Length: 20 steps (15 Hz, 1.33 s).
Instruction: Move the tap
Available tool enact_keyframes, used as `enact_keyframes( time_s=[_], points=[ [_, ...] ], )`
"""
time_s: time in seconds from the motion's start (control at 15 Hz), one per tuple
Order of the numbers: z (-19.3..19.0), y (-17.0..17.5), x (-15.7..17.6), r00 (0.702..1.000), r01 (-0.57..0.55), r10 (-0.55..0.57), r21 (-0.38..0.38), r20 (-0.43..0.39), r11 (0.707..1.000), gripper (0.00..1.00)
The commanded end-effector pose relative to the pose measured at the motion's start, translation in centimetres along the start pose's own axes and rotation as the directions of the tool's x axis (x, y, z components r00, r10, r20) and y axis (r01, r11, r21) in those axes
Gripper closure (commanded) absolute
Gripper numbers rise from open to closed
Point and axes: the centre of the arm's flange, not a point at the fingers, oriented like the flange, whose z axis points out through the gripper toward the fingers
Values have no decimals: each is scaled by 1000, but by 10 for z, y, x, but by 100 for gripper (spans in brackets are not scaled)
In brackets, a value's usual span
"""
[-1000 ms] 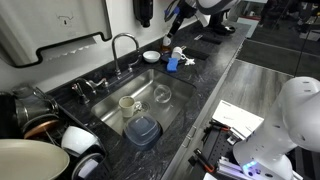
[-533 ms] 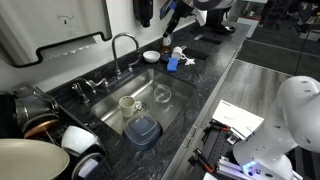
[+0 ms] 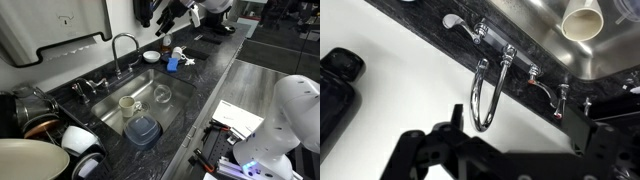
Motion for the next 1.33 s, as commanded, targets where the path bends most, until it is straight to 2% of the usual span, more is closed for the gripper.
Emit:
enact_keyframes(
  time_s=[0.0, 0.13, 0.33, 0.67, 1.0, 1.27],
  points=[
    [26, 34, -11, 995, 93, -92, 33, -40, 995, 0],
    [34, 46, -17, 992, 109, -106, 41, -65, 993, 0],
    [51, 62, -23, 978, 132, -122, 48, -172, 990, 0],
    [80, 77, -10, 949, 184, -148, 108, -279, 977, 0],
    [112, 85, -10, 953, 127, -63, 203, -296, 971, 0],
    [146, 89, -13, 965, 98, -33, 238, -262, 966, 0]
  ],
)
